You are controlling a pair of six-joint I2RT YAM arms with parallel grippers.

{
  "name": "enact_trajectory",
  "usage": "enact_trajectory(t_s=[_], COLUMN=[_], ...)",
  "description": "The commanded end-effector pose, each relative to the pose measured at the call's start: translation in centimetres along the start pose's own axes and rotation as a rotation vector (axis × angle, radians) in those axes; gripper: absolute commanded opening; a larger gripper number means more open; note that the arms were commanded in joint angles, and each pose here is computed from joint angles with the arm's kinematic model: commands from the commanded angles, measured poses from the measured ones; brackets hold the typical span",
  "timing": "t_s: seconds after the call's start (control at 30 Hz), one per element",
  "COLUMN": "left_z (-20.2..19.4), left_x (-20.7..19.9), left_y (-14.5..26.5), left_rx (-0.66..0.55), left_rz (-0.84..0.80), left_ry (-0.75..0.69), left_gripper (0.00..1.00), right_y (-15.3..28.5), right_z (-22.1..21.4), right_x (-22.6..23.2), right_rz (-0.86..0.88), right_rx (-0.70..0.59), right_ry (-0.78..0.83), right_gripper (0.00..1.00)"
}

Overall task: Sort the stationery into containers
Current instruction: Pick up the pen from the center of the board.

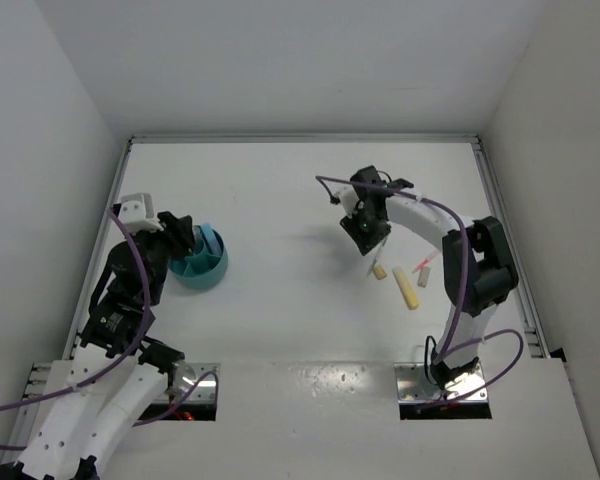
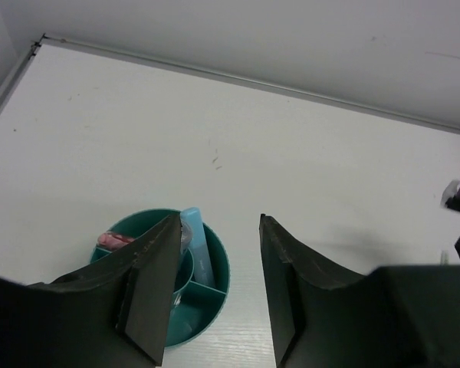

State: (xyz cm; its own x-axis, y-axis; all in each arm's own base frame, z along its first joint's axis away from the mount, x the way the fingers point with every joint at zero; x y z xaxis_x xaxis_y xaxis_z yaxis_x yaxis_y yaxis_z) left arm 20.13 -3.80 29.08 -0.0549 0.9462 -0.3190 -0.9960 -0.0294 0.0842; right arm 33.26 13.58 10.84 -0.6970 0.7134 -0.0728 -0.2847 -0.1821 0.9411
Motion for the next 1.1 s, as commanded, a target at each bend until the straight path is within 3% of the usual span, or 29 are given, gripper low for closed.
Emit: enact_trajectory(t_s=[0.0, 0.03, 0.07, 0.13, 0.27, 0.4, 0.53, 0.77, 1.07], left_z=[0.7, 0.7, 0.7, 0.9, 0.9, 0.9, 0.8, 0.8, 0.8], left_x=[-0.9, -0.9, -0.9, -0.9, -0.9, -0.9, -1.0, -1.0, -1.0], left_y=[-0.2, -0.2, -0.2, 0.0, 0.0, 0.0, 0.0, 0.0, 0.0], left_rx=[-0.016, -0.016, -0.016, -0.024, -0.024, -0.024, -0.021, -0.021, -0.021], left_rz=[-0.059, -0.059, -0.059, -0.062, -0.062, -0.062, -0.071, -0.071, -0.071], left_ry=[0.020, 0.020, 0.020, 0.023, 0.023, 0.023, 0.023, 0.023, 0.023], left_gripper=[0.51, 0.51, 0.51, 0.51, 0.51, 0.51, 0.51, 0.51, 0.51], right_y=[3.0, 3.2, 4.0, 4.0, 4.1, 3.4, 2.6, 1.8, -0.4], right_z=[-3.7, -4.2, -4.6, -5.8, -7.4, -9.6, -10.5, -11.0, -11.6], right_x=[0.9, 1.0, 1.0, 1.4, 1.2, 1.2, 0.4, -0.3, -0.7], right_rz=[-0.053, -0.064, -0.092, -0.095, -0.154, -0.181, -0.231, -0.212, -0.063], right_rx=[0.079, 0.075, 0.063, 0.087, 0.096, 0.115, 0.111, 0.115, 0.140], right_ry=[-0.024, -0.024, -0.032, -0.041, -0.081, -0.135, -0.234, -0.300, -0.363], right_gripper=[0.30, 0.16, 0.08, 0.08, 0.19, 0.43, 0.62, 0.63, 0.54])
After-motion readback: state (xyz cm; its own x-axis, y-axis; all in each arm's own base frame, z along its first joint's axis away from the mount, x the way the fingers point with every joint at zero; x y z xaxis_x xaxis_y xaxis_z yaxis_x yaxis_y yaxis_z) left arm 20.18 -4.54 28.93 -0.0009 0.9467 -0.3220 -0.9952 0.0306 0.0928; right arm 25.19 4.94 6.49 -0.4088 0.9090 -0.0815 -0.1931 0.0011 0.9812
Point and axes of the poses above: each gripper's point midway between its finger pads, its own y axis back along the fingers, its own x axis along the line the jaws close on, z = x × y, the point moved 6 cm from there along y, back along the fingers, and after that the axes turned 3 degrees about y, right-handed, at the moved point
